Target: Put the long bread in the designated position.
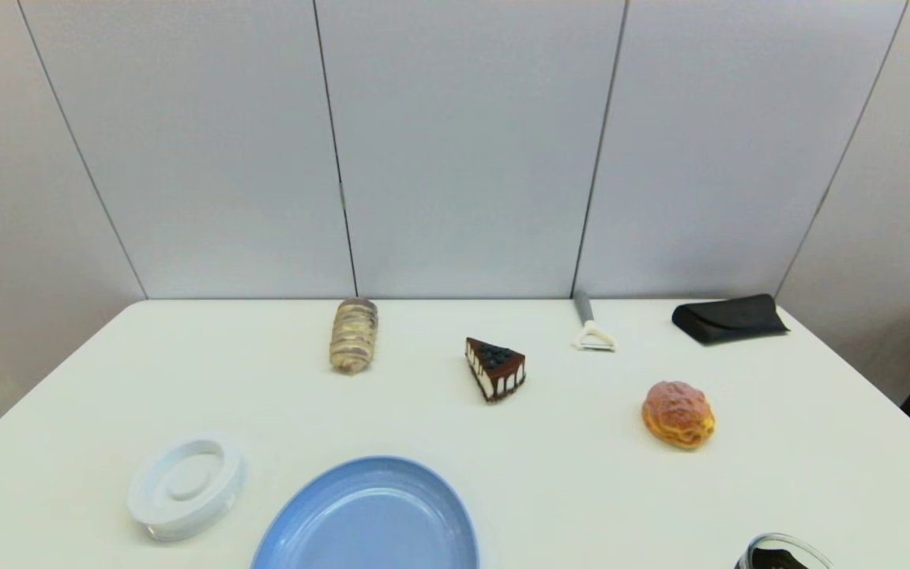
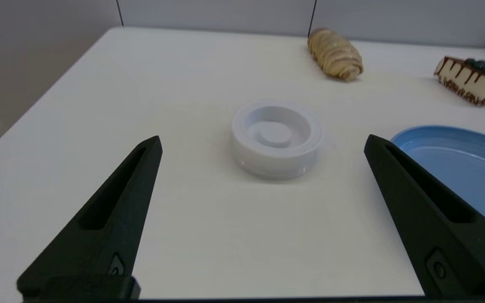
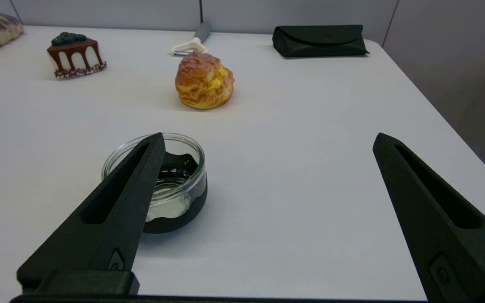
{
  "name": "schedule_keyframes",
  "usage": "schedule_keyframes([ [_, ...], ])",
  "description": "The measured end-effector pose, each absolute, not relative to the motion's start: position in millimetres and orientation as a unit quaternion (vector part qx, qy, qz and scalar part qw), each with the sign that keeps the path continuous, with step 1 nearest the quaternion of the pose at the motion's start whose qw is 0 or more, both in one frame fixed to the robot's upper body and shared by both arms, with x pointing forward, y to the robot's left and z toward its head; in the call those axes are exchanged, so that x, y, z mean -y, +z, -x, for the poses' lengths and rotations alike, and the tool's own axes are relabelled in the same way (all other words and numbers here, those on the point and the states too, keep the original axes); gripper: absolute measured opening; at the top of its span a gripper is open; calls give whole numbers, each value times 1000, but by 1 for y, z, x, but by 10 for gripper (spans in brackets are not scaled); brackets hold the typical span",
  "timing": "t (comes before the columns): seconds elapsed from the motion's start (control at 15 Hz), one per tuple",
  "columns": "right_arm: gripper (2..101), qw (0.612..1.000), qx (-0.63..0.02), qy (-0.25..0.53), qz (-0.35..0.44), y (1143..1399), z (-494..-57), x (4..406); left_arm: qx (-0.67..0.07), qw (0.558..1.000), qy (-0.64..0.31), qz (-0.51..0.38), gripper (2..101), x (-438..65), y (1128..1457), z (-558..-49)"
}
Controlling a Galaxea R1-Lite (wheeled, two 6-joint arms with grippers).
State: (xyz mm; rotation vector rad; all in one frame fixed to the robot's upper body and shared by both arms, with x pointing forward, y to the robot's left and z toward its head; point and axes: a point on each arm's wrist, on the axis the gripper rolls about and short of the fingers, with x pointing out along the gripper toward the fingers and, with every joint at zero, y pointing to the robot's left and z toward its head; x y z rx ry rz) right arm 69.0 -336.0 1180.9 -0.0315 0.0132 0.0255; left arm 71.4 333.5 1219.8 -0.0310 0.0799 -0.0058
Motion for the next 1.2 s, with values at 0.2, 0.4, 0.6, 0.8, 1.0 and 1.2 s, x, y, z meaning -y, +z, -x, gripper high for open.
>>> schedule_keyframes([
  [0.2, 980, 1000, -7, 12, 16, 1181, -69, 336, -74, 997, -4, -1, 978, -333, 1253, -85],
  [0.4, 980, 1000, -7, 13, 16, 1181, -69, 336, -133, 991, -10, -19, 978, -333, 1282, -117],
  [0.6, 980, 1000, -7, 13, 16, 1181, -69, 336, -190, 980, -29, -50, 978, -331, 1317, -174],
  [0.8, 980, 1000, -7, 13, 16, 1181, -69, 336, -228, 970, -54, -61, 978, -323, 1342, -248],
  [1.0, 980, 1000, -7, 13, 16, 1181, -69, 336, -255, 962, -80, -62, 978, -309, 1349, -329],
  [1.2, 980, 1000, -7, 13, 16, 1181, -69, 336, -278, 954, -106, -47, 978, -284, 1336, -396],
])
